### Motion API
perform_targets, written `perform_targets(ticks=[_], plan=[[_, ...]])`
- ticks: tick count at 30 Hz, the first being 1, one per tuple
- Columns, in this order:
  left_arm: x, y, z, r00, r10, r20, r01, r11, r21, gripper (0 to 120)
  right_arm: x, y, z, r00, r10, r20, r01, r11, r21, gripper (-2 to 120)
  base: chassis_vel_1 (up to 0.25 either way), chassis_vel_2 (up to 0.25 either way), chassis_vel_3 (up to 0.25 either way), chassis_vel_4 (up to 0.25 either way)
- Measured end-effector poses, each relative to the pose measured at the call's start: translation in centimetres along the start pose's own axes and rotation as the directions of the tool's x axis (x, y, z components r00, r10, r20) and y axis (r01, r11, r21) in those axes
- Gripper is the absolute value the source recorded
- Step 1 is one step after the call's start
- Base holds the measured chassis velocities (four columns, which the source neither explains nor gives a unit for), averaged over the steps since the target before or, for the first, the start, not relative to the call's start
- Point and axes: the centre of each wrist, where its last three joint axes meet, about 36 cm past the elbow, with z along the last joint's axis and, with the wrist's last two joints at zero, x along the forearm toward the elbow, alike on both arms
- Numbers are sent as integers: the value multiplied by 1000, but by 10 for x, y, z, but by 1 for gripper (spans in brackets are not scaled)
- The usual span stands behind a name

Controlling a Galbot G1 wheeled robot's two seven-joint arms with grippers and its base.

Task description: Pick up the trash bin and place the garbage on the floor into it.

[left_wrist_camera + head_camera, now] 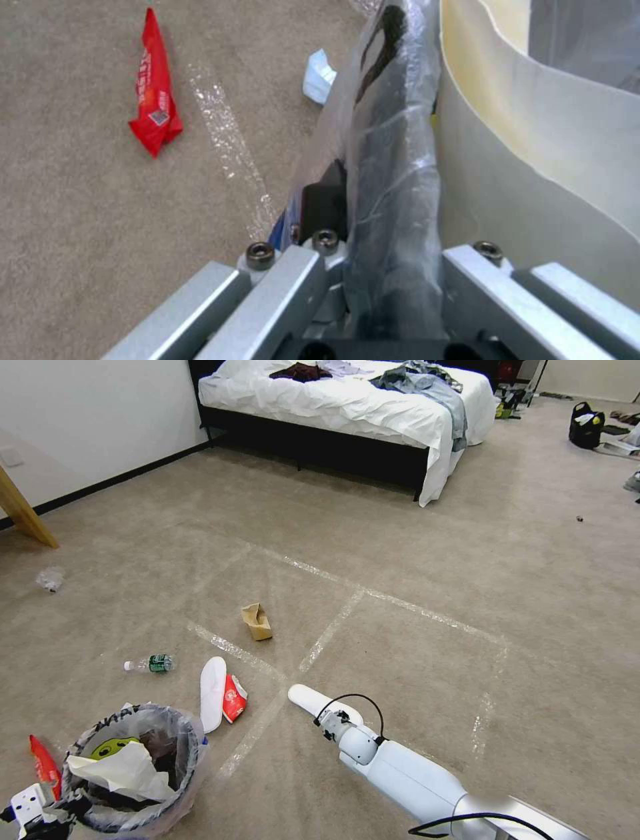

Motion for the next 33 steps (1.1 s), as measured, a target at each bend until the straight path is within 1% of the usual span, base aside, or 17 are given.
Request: perform_targets(ticks=[7,8,9,11,12,16,18,19,21,22,24,25,27,28,31,32,33], plan=[[3,-4,-4,1000,14,-4,-14,1000,-4,1,22,-15,-19,997,2,78,6,994,-105,0,0,0,0,0],[4,-6,-6,1000,24,-5,-24,1000,-3,1,34,-27,-29,992,7,123,12,988,-157,0,0,0,0,0],[4,-6,-6,1000,24,-5,-24,1000,-3,1,34,-27,-29,992,7,123,12,988,-157,0,0,0,0,0],[5,-10,-9,999,43,-3,-43,999,-4,1,58,-51,-44,975,32,221,19,974,-227,0,0,0,0,0],[5,-10,-9,999,43,-3,-43,999,-4,1,58,-51,-44,975,32,221,19,974,-227,0,0,0,0,0],[8,-16,-13,997,74,-2,-74,997,2,1,88,-76,-60,933,61,354,49,955,-293,0,0,0,0,0],[11,-22,-17,995,98,-4,-98,995,3,1,112,-94,-74,876,85,474,86,941,-327,0,0,0,0,0],[11,-22,-17,995,98,-4,-98,995,3,1,112,-94,-74,876,85,474,86,941,-327,0,0,0,0,0],[13,-27,-22,993,122,-7,-122,993,5,1,132,-104,-91,799,96,593,137,932,-335,0,0,0,0,0],[13,-27,-22,993,122,-7,-122,993,5,1,132,-104,-91,799,96,593,137,932,-335,0,0,0,0,0],[16,-33,-28,990,144,-7,-144,990,8,1,147,-109,-106,714,90,694,198,925,-323,0,0,0,0,0],[16,-33,-28,990,144,-7,-144,990,8,1,147,-109,-106,714,90,694,198,925,-323,0,0,0,0,0],[18,-36,-34,987,162,-8,-162,987,1,1,161,-111,-122,609,68,790,273,917,-289,0,0,0,0,0],[18,-36,-34,987,162,-8,-162,987,1,1,161,-111,-122,609,68,790,273,917,-289,0,0,0,0,0],[20,-40,-44,983,184,-15,-184,983,1,1,181,-100,-151,438,27,899,405,886,-224,0,0,0,0,0],[20,-40,-44,983,184,-15,-184,983,1,1,181,-100,-151,438,27,899,405,886,-224,0,0,0,0,0],[20,-41,-45,982,187,-17,-188,982,1,1,186,-96,-158,398,12,917,443,873,-204,0,0,0,0,0]])
